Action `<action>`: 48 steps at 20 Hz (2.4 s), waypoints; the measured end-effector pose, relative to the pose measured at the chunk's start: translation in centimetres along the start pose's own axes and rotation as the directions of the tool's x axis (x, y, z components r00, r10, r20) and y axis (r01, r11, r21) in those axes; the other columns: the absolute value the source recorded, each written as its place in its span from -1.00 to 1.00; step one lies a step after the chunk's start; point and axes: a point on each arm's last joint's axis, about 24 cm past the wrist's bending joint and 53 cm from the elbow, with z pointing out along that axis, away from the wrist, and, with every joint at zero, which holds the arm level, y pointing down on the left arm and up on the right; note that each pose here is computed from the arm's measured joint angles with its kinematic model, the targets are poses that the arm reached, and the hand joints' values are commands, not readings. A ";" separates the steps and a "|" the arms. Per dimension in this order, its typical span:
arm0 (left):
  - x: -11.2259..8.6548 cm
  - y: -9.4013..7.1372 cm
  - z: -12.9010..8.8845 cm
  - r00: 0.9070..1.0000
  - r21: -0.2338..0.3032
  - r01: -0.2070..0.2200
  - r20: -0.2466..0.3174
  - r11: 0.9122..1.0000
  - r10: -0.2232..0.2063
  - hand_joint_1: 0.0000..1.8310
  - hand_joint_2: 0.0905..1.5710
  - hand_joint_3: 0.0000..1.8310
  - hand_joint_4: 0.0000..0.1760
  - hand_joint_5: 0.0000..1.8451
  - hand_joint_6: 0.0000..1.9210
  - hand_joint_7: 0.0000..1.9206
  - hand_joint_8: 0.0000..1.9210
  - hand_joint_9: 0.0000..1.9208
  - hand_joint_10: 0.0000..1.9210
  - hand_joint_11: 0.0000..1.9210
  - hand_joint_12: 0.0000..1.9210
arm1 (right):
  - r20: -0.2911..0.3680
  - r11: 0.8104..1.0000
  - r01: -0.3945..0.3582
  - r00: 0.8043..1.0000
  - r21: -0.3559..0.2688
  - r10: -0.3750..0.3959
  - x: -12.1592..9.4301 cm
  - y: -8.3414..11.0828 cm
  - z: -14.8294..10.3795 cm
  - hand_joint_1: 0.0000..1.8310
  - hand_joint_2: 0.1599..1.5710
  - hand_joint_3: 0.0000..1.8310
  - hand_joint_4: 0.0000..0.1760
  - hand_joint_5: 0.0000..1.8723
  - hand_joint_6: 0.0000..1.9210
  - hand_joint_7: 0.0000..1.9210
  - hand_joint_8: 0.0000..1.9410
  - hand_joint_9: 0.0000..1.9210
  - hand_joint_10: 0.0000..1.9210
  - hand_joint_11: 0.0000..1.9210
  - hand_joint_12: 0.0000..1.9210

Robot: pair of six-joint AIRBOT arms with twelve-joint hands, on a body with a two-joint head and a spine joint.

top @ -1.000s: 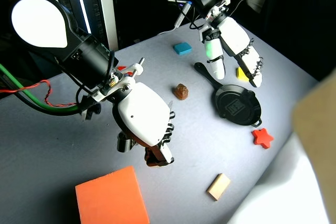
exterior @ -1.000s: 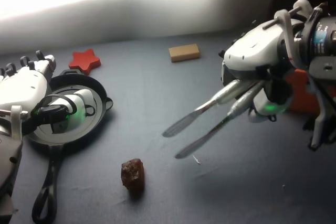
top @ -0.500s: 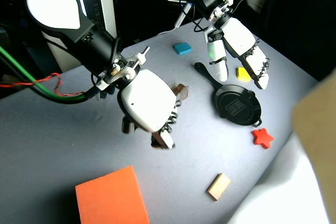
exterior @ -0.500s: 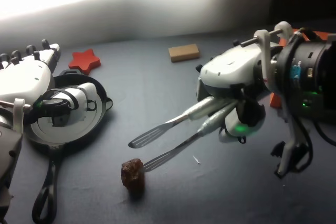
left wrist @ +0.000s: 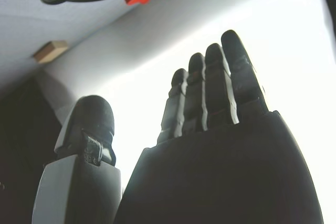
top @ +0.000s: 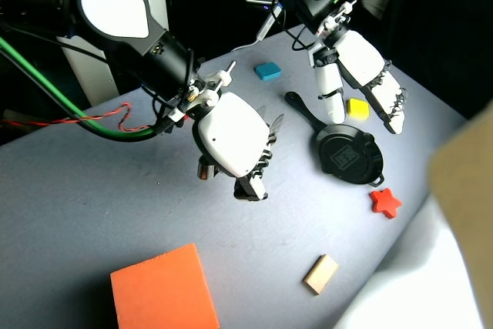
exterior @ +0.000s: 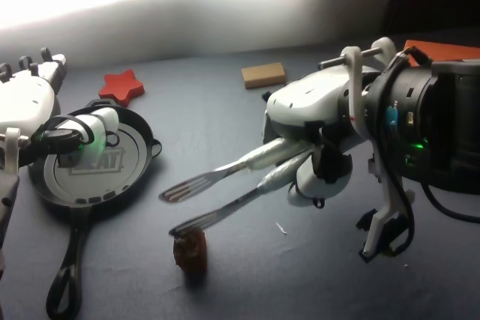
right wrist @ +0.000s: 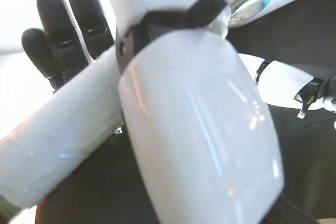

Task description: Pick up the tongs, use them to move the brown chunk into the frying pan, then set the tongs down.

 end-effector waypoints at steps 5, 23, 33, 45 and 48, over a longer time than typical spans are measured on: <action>-0.5 0.6 0.8 1.000 -0.009 -0.004 0.010 1.000 0.004 -0.80 0.73 -1.00 -0.60 -0.95 -1.00 -0.90 -1.00 -0.88 -0.99 -1.00 -0.46 | 0.013 0.999 -0.025 1.000 0.046 0.024 0.7 -0.7 -0.6 0.21 0.48 -1.00 -1.00 -0.15 0.30 0.06 -1.00 0.00 -0.94 -0.59 0.36; -2.1 2.2 3.0 0.999 -0.032 -0.016 0.030 0.999 0.017 -0.83 0.76 -1.00 -0.65 -0.97 -0.99 -0.91 -1.00 -0.89 -0.99 -1.00 -0.44 | 0.019 0.994 -0.041 0.999 0.097 0.039 3.0 -0.4 -1.0 0.21 0.47 -1.00 -1.00 -0.14 0.29 0.07 -0.99 0.01 -0.95 -0.56 0.34; -3.2 3.0 3.6 0.998 -0.045 -0.025 0.060 0.999 0.028 -0.81 0.75 -1.00 -0.62 -0.96 -0.99 -0.92 -1.00 -0.89 -1.00 -1.00 -0.45 | 0.019 0.990 -0.045 0.999 0.134 0.043 3.3 -1.4 -1.1 0.21 0.48 -1.00 -1.00 -0.15 0.30 0.05 -1.00 0.00 -0.96 -0.59 0.35; -3.6 3.2 3.9 0.997 -0.045 -0.034 0.069 0.998 0.037 -0.84 0.75 -1.00 -0.61 -0.97 -0.99 -0.92 -0.99 -0.88 -0.99 -1.00 -0.39 | 0.024 0.990 -0.045 0.999 0.136 0.042 3.2 -1.5 -1.1 0.21 0.47 -1.00 -1.00 -0.14 0.29 0.06 -1.00 -0.01 -0.97 -0.60 0.35; -3.8 3.2 3.9 0.997 -0.041 -0.038 0.073 0.998 0.041 -0.86 0.76 -1.00 -0.64 -0.96 -0.99 -0.89 -1.00 -0.87 -0.99 -1.00 -0.39 | 0.029 0.989 -0.050 0.999 0.138 0.046 2.8 -1.6 -1.3 0.21 0.47 -1.00 -1.00 -0.14 0.29 0.05 -1.00 0.00 -0.97 -0.59 0.35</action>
